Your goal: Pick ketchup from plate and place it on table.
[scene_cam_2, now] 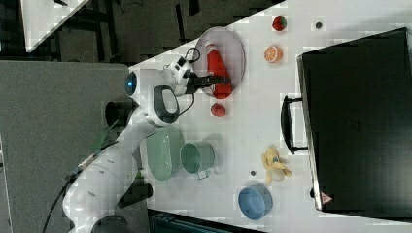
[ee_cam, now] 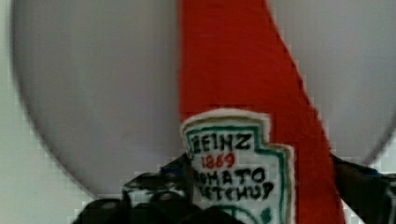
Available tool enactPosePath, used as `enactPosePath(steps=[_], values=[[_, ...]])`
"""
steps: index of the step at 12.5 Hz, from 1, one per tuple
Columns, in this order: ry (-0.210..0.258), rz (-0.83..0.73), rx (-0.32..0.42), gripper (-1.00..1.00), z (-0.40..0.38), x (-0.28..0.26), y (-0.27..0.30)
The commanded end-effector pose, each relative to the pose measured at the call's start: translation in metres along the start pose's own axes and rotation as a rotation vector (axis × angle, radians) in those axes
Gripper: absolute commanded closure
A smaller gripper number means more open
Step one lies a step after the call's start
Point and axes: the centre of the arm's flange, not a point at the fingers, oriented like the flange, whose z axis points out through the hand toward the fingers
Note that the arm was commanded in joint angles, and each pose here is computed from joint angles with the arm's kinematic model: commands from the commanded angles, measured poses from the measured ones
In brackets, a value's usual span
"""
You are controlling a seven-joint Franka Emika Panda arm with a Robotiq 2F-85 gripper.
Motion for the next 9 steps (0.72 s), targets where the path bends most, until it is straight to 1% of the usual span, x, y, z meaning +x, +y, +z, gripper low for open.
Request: enactPosePath(steps=[1, 4, 5, 6, 8, 9], values=[[0.062, -0.039, 0.001, -0.23, -0.014, 0.011, 0.001], [0.075, -0.036, 0.000, -0.21, -0.025, 0.014, 0.002], [0.088, -0.034, 0.002, -0.21, -0.033, 0.016, 0.001], [0.107, -0.025, 0.004, -0.21, -0.046, 0.019, 0.001], [0.163, 0.019, 0.005, -0.21, -0.090, 0.028, 0.005], [0.175, 0.030, -0.001, -0.21, -0.116, 0.029, 0.008]])
